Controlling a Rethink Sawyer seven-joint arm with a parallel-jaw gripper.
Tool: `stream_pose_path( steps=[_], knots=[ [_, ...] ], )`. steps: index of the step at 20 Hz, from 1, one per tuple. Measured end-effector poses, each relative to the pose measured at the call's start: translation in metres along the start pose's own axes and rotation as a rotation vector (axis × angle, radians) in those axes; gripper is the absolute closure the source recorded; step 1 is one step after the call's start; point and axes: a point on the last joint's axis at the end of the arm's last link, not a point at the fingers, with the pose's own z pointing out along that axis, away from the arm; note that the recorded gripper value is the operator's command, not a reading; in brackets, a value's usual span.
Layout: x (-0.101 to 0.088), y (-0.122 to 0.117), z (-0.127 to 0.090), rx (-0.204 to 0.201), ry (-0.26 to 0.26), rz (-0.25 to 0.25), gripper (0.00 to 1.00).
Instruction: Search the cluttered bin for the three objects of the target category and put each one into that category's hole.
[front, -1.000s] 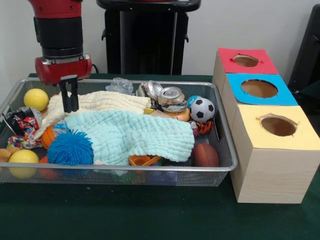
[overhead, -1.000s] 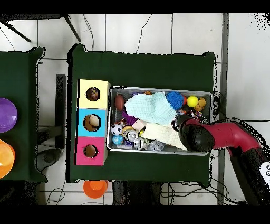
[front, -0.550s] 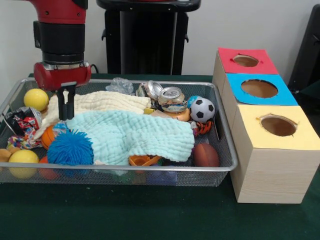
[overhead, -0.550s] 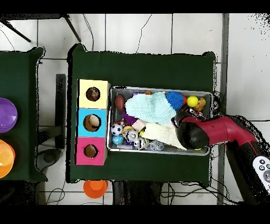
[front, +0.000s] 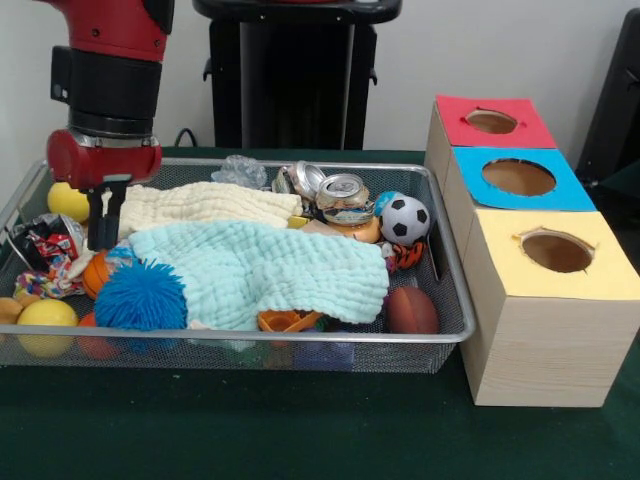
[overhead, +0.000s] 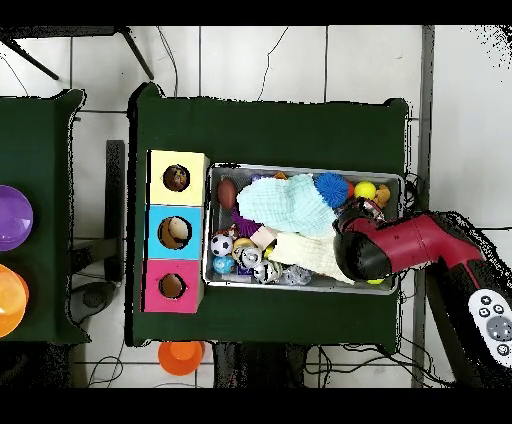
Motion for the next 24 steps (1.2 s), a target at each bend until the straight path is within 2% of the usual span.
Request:
stream_pose_path(
  steps=[7, 11, 18, 24],
  knots=[
    [0.006, 0.002, 0.005, 0.027, 0.035, -0.066, 1.0],
    [0.01, 0.003, 0.007, 0.024, 0.044, -0.065, 1.0],
    [0.021, 0.012, 0.014, -0.009, 0.09, -0.057, 1.0],
    [0.035, 0.03, 0.024, -0.078, 0.169, -0.077, 1.0]
  ],
)
